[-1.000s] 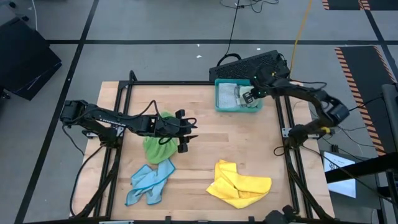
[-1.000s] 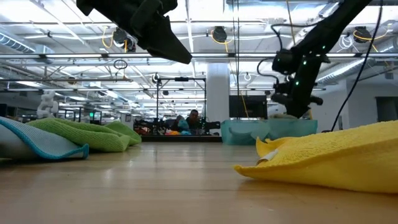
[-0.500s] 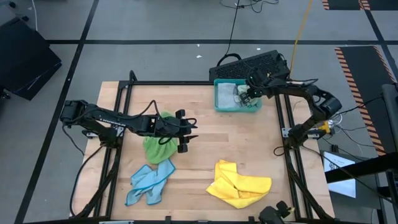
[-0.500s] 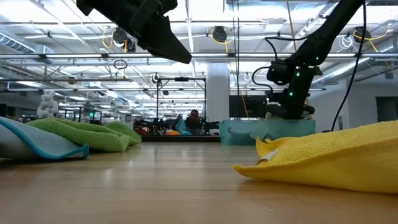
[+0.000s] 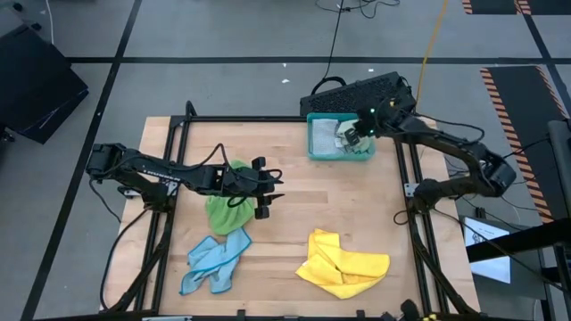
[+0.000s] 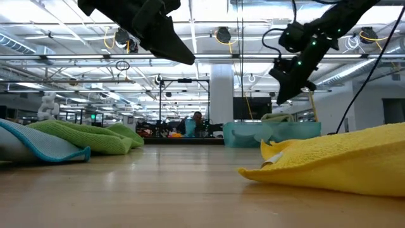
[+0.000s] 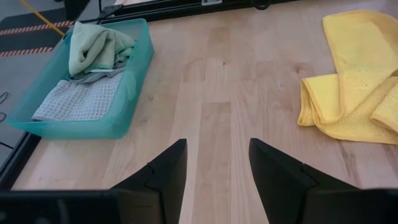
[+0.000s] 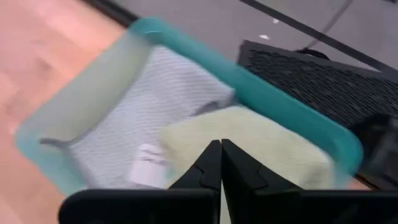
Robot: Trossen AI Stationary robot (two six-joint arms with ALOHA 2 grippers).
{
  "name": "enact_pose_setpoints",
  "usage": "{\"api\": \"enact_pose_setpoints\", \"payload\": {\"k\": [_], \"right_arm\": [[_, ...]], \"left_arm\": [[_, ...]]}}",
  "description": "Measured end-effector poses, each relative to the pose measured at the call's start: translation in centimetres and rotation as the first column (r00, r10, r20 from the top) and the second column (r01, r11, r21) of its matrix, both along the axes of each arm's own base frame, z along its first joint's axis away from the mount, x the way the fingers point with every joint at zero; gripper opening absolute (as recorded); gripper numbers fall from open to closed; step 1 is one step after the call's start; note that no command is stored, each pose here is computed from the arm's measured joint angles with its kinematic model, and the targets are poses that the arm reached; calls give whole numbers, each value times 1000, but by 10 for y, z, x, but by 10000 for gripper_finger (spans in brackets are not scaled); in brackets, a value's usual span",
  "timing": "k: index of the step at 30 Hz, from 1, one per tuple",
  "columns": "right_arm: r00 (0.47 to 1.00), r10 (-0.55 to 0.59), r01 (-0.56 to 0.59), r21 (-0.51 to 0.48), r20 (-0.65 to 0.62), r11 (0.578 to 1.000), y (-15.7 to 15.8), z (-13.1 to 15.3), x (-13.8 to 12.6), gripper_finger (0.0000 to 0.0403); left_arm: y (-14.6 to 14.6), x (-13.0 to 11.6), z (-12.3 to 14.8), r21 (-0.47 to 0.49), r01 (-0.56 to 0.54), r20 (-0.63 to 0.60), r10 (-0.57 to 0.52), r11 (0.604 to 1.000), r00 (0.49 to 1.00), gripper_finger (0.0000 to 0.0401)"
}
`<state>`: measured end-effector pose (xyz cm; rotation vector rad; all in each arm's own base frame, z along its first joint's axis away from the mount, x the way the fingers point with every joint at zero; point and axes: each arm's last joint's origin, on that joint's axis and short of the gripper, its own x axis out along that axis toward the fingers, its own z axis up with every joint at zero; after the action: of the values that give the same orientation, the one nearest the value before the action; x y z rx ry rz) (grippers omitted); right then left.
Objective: Fold microfiber towels
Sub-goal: Put the folded light green microfiber cloth into the bin
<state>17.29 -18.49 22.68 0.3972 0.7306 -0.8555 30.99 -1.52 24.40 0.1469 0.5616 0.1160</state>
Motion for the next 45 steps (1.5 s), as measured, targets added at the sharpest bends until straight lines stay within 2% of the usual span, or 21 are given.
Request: {"api": "enact_pose_setpoints", "payload": {"k": [4,7,12,18,23,26,30,37,41,45], "right_arm": [[999,40,-40,-13,5,999,-5,-13,18,0],[998,39,-37,37,-43,999,-11,-31,22,0],[984,53,-23,173,-172,985,-7,-51,16,0],[978,48,-5,206,-204,978,-4,-53,10,0],[980,16,29,219,-199,975,-10,-80,1,0],[983,36,11,252,-182,968,-14,-90,0,0],[986,53,-11,250,-161,968,-13,-84,0,0],[992,55,-34,170,-116,985,-7,-49,-4,0],[988,-6,23,111,-156,994,-8,-40,-13,0],[977,-45,76,142,-210,987,-12,-45,-21,0]], "left_arm": [[0,1,2,-2,-1,20,1,1000,1000,175],[0,2,3,-4,-1,32,1,1000,999,175],[0,2,3,-7,-3,35,3,1000,999,175],[0,2,3,-5,-1,34,1,1000,999,175],[0,2,3,-1,1,34,-1,1000,999,175],[0,2,3,-1,1,35,-1,1000,999,175],[0,2,3,-1,1,35,-1,1000,999,175],[0,2,3,-1,1,35,-1,1000,999,175],[0,2,3,-1,1,35,-1,1000,999,175],[0,2,3,-1,1,35,-1,1000,999,175]]}}
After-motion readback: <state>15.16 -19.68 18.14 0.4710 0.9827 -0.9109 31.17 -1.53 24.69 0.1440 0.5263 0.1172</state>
